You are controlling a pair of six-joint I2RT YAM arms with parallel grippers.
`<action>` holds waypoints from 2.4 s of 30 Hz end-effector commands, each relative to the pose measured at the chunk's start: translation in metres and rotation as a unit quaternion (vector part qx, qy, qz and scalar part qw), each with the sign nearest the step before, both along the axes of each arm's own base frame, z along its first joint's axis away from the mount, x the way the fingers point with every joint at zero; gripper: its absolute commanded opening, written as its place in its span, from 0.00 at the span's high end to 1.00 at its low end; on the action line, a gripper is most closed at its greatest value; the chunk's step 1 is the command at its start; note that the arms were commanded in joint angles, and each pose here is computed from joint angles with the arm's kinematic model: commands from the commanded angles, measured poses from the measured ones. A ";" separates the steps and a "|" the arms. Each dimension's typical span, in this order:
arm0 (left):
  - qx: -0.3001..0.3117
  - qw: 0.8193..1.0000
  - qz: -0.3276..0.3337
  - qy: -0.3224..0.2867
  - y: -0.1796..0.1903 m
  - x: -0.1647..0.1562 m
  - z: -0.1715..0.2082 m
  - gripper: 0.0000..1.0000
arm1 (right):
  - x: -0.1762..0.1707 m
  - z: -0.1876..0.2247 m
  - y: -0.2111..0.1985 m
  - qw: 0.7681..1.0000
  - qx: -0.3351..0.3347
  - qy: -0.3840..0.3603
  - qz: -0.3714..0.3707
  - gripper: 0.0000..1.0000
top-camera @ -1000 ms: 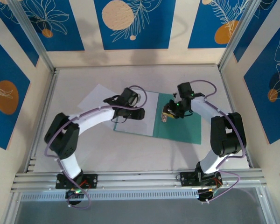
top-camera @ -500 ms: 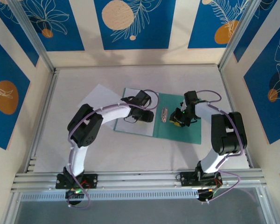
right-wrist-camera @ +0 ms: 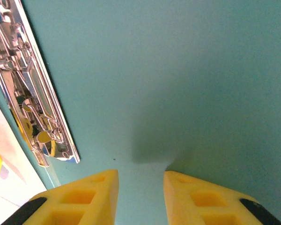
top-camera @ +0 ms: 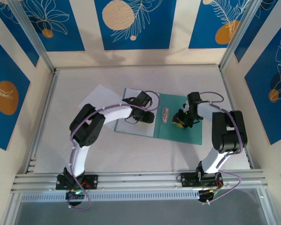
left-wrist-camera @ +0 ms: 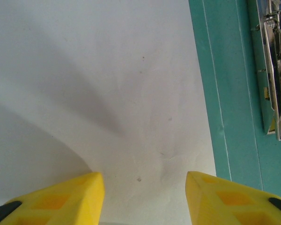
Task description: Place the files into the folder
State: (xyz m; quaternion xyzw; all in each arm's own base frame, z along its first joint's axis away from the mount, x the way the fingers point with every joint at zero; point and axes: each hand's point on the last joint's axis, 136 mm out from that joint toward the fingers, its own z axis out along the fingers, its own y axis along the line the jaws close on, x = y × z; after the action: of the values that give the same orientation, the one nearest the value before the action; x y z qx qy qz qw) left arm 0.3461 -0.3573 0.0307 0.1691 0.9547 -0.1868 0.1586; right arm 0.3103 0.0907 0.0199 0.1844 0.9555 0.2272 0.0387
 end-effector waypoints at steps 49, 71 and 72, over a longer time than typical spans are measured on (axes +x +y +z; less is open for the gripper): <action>0.013 0.980 -0.196 0.041 -0.005 -0.043 -0.015 0.54 | -0.003 -0.011 -0.015 0.999 -0.027 0.022 -0.004 0.67; 0.056 0.985 -0.160 0.016 0.010 -0.024 -0.004 0.54 | -0.002 -0.011 -0.016 0.999 -0.027 0.020 -0.005 0.67; 0.050 0.985 -0.163 0.017 0.008 -0.025 -0.004 0.54 | -0.002 -0.010 -0.016 0.999 -0.027 0.019 -0.006 0.67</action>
State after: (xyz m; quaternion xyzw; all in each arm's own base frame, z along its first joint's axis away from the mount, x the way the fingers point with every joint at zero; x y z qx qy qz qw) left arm 0.3246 -0.3501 0.0292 0.3262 0.9233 -0.1645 0.1185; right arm 0.3126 0.0841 0.0191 0.1860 0.9566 0.2214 0.0376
